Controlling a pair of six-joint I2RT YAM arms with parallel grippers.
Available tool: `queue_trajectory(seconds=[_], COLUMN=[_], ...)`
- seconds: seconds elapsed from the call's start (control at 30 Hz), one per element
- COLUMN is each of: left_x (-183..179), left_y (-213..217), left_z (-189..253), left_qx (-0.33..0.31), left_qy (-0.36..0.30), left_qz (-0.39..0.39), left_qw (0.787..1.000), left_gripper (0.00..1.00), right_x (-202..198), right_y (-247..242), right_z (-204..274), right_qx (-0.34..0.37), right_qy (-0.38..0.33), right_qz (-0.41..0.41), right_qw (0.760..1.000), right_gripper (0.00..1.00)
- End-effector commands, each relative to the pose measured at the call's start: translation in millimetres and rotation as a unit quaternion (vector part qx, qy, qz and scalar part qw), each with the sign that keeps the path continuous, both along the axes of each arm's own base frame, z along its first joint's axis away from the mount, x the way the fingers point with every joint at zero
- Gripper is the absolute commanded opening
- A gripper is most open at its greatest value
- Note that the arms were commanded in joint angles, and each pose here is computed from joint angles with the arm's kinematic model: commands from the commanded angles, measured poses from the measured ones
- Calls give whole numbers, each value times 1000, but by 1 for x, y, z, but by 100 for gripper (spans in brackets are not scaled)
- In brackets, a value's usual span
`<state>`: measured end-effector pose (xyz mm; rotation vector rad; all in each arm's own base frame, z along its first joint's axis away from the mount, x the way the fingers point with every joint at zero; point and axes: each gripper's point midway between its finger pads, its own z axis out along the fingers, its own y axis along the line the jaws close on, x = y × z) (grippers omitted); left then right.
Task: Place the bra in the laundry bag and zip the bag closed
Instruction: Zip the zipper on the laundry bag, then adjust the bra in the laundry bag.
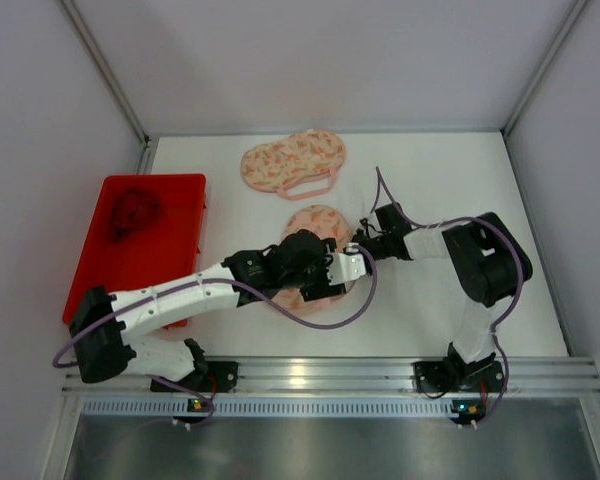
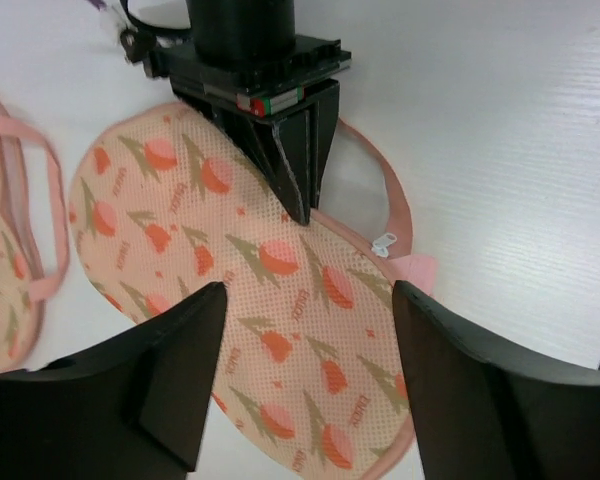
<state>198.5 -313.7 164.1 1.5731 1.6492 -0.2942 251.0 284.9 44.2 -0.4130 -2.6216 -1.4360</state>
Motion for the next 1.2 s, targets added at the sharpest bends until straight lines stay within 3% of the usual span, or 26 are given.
queue_trajectory(seconds=[0.0, 0.1, 0.2, 0.5, 0.8, 1.17], left_x=[-2, -5, -1, 12, 19, 29], left_y=[17, 17, 17, 15, 27, 36], left_z=[-19, -31, -44, -76, -68, -69], left_qx=[14, 24, 51, 112, 104, 116], left_qy=[50, 63, 53, 22, -10, -58], left_qz=[77, 79, 83, 105, 125, 117], left_qw=[996, 995, 994, 988, 987, 985], left_gripper=[75, 87, 88, 89, 89, 88], right_x=[13, 11, 9, 7, 5, 4], right_y=[5, 5, 4, 5, -5, -7], right_z=[24, 27, 28, 30, 14, 14], right_qx=[30, 37, 36, 42, -10, -14], right_qy=[-29, -20, -16, -1, -14, -34], right_qz=[-22, -27, -28, -27, -10, 7], right_qw=[999, 999, 999, 999, 1000, 999], right_gripper=[0, 0, 0, 0, 0, 0])
